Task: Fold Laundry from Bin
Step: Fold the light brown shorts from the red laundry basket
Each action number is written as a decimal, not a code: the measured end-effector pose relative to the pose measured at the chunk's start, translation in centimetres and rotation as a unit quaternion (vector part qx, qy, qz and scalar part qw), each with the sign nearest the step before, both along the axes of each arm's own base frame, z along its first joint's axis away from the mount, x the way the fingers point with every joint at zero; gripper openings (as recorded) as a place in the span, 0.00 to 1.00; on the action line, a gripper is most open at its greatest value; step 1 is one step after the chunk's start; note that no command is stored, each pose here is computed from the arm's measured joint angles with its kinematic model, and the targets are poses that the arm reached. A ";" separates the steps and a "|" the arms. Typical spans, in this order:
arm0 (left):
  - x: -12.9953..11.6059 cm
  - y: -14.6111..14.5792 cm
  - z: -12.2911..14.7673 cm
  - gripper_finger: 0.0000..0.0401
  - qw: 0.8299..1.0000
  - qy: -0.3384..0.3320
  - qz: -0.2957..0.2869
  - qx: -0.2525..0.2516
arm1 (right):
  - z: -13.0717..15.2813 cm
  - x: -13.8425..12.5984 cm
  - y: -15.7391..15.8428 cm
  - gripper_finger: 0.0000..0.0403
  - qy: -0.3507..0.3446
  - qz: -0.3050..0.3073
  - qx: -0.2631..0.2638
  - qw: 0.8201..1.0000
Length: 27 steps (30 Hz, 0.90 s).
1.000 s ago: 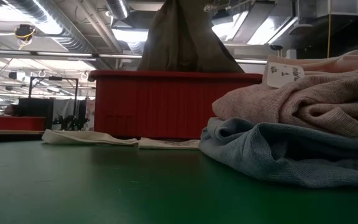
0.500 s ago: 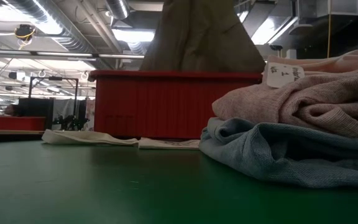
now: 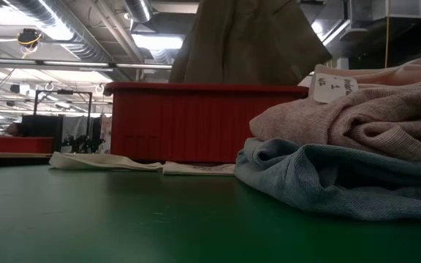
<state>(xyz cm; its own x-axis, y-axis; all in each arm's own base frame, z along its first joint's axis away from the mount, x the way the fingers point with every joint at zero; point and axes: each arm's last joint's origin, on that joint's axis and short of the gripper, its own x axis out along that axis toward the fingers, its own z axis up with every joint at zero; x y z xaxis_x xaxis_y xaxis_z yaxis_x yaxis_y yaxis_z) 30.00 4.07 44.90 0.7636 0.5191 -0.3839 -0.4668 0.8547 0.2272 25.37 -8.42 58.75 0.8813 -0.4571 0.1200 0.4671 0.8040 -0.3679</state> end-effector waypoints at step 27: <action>2.2 6.5 -14.2 0.38 0.982 -0.149 0.111 -0.018 | 0.1 -0.1 0.1 0.01 -0.001 0.005 -0.001 1.000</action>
<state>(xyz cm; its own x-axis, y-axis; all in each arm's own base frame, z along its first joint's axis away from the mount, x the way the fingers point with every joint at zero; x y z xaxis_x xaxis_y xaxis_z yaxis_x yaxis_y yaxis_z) 32.18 10.61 30.70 0.7146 0.6757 -0.1810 -0.6835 0.7295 0.0245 25.31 -8.37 58.83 0.8858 -0.4473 0.1237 0.4595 0.8080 -0.3688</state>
